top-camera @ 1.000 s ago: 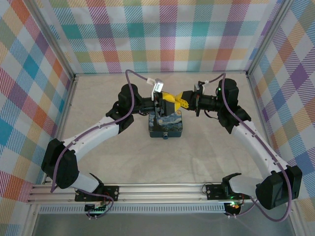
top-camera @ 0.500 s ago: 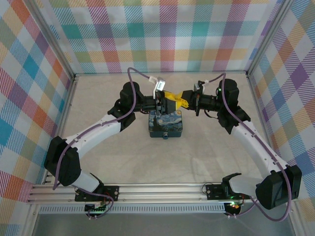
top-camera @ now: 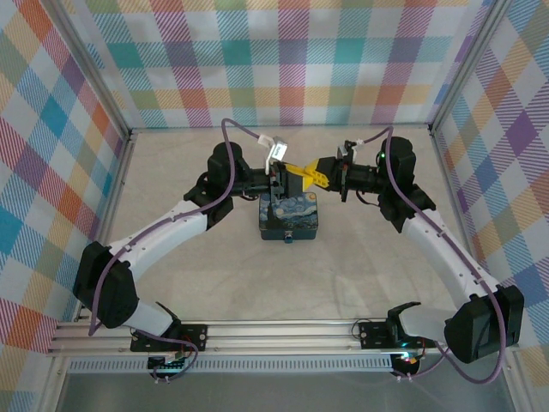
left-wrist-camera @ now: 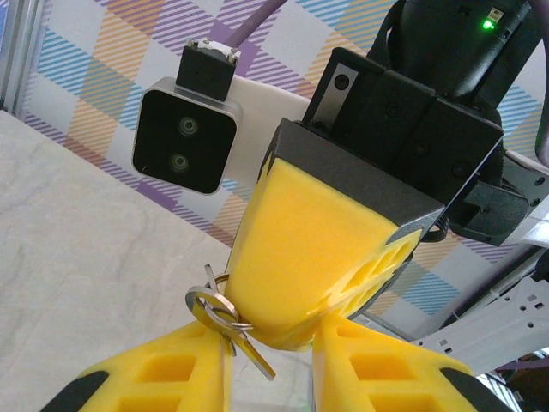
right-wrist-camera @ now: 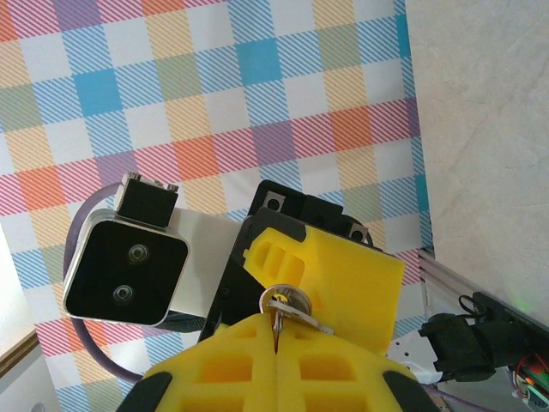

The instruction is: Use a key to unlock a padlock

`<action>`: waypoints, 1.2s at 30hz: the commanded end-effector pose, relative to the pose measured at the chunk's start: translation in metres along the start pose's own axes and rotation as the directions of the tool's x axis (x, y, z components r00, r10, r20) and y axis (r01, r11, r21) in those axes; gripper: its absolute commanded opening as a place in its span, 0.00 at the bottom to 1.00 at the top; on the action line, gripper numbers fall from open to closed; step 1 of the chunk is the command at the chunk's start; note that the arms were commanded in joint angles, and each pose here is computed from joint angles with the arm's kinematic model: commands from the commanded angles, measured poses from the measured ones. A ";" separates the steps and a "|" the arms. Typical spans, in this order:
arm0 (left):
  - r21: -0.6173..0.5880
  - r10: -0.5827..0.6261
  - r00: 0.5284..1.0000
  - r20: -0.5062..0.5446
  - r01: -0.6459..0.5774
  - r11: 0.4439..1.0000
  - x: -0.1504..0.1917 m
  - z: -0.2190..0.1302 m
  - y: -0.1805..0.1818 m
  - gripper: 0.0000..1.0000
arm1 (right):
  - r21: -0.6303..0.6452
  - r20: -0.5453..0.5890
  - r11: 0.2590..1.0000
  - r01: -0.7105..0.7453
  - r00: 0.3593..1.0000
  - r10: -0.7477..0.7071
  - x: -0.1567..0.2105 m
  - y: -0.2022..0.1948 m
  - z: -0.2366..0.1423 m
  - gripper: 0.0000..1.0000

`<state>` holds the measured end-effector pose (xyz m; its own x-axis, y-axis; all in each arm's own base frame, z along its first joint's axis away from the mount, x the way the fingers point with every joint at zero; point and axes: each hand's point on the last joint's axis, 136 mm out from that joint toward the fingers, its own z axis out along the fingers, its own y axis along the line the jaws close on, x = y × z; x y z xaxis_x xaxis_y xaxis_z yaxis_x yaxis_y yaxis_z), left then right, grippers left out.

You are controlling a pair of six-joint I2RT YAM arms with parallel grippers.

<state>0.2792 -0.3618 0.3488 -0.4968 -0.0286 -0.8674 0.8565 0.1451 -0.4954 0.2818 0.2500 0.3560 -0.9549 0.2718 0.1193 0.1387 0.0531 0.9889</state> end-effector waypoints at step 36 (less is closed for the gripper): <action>-0.090 0.015 0.999 -0.029 -0.017 0.996 0.010 -0.014 0.014 0.17 | 0.016 -0.049 0.999 0.030 0.998 -0.030 0.011 -0.002 0.000 0.00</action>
<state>0.2822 -0.3508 0.3292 -0.5145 0.0149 -0.8574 0.8377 0.2223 -0.4988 0.2774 0.2509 0.3472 -0.9588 0.2504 0.1343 0.1583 0.0780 0.9843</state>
